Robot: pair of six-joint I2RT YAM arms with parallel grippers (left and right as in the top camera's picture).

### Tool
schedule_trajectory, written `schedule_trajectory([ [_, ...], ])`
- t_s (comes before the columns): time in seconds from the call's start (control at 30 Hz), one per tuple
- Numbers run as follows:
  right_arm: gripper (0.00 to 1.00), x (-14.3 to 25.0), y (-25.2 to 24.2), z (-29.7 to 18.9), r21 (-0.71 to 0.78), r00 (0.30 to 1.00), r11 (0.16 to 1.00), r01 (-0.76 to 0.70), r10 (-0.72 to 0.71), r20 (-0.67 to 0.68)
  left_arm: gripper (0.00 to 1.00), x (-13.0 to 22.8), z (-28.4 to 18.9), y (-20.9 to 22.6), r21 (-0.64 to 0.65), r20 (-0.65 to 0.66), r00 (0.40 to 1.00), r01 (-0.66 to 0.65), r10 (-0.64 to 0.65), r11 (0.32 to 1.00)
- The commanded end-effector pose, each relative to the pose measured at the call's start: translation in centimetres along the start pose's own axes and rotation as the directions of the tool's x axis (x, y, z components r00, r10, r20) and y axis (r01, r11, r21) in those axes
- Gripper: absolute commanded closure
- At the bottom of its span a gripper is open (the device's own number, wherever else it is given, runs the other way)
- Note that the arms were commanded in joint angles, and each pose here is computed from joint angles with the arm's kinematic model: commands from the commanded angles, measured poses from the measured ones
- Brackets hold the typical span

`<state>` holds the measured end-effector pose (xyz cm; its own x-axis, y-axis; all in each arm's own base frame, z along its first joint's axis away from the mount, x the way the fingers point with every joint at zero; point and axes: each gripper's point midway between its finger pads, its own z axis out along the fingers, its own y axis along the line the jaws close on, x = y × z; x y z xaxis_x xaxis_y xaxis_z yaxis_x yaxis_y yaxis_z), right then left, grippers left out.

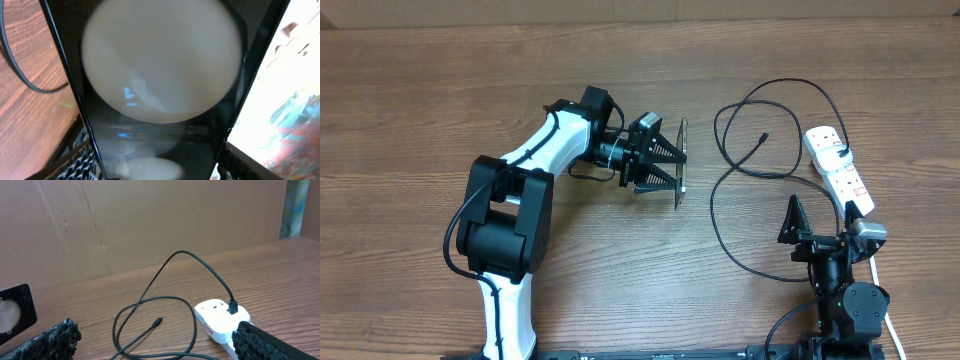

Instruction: Plug charger to phone and switch on socket

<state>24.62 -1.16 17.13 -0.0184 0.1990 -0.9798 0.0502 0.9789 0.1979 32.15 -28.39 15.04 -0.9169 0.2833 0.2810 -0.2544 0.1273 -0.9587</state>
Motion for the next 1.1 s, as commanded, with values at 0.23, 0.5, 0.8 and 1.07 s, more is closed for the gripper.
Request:
schedule_trajectory([
  [0.23,0.00,0.1,0.0,0.0,0.001,1.000,1.000,0.006,-0.006,0.006,0.52,-1.8,-0.5,1.0,-0.069,0.033,0.991,-0.128,0.130,0.989],
  [0.5,0.00,0.1,0.0,0.0,0.000,1.000,1.000,0.003,-0.003,0.007,0.53,-3.5,-0.8,2.7,-0.188,0.082,0.986,-0.126,0.144,0.974],
  [0.8,0.00,1.1,8.0,-2.0,-0.339,0.798,0.725,-0.599,0.507,-0.326,0.52,-4.7,-0.8,1.9,-0.169,0.113,0.988,-0.086,0.106,0.982],
  [1.07,0.00,0.7,10.0,-3.2,-0.348,0.661,0.565,-0.748,0.592,-0.462,0.53,-4.6,-0.7,0.6,-0.095,0.104,0.995,0.011,-0.001,0.995],
])
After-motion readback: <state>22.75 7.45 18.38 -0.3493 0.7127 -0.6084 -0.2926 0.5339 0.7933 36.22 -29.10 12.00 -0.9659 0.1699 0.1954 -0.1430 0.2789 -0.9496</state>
